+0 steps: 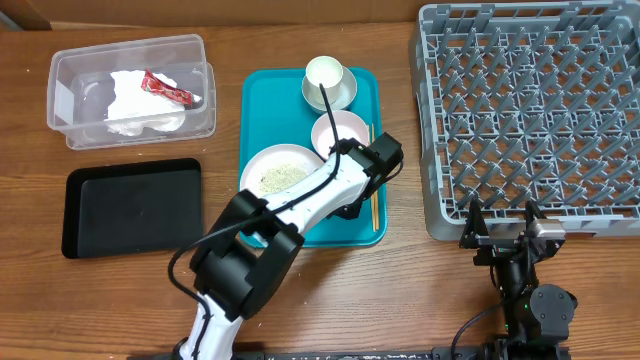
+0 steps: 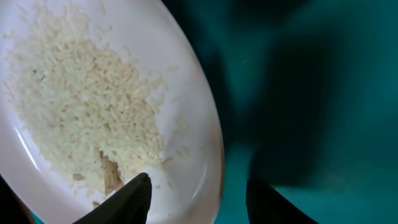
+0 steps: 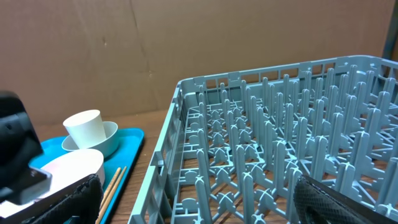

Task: Sort waste into correct bins and load items into the dishwasher
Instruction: 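Reach the left gripper to the white rice plate and grip its rim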

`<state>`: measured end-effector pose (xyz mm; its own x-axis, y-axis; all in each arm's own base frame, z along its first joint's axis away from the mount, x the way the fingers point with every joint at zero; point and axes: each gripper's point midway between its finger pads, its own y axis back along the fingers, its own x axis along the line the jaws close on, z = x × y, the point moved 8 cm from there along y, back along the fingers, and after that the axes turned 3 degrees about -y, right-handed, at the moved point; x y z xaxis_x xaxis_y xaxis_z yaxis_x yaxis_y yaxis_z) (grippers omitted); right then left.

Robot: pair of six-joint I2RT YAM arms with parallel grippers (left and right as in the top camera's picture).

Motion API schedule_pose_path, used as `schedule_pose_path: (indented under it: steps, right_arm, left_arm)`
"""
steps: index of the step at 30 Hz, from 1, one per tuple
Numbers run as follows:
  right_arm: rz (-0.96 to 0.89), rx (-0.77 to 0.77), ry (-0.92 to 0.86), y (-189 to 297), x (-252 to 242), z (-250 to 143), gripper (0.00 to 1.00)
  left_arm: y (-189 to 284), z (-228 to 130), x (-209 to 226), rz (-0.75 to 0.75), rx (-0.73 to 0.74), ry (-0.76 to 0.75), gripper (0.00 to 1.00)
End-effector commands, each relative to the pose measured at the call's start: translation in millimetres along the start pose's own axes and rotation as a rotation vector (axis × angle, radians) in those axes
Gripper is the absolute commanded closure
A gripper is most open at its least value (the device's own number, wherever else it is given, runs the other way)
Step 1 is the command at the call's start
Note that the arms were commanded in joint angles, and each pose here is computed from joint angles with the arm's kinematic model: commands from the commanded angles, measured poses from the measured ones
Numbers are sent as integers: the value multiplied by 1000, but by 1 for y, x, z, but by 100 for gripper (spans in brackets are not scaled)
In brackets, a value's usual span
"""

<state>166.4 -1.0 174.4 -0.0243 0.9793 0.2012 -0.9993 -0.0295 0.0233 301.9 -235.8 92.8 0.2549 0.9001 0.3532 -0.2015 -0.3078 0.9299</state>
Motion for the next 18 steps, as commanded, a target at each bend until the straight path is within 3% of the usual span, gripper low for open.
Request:
schedule_pose_path:
  steps: [1, 4, 6, 11, 14, 18]
  right_arm:
    - [-4, -3, 1, 0, -1, -2, 0]
    - [-4, -3, 1, 0, -1, -2, 0]
    - [-4, -3, 1, 0, -1, -2, 0]
    - [-4, -3, 1, 0, -1, -2, 0]
    - [-4, -3, 1, 0, -1, -2, 0]
    - [-4, -3, 1, 0, -1, -2, 0]
  left_arm:
    - [-19, -4, -4, 18, 47, -5, 50]
    - [-21, -4, -5, 21, 53, -8, 53]
    - [-21, -4, -5, 23, 51, -7, 66]
    - [-20, -4, -4, 24, 52, -9, 76]
    - [-20, -4, -4, 24, 51, -15, 95]
    - [-15, -1, -4, 22, 47, -14, 96]
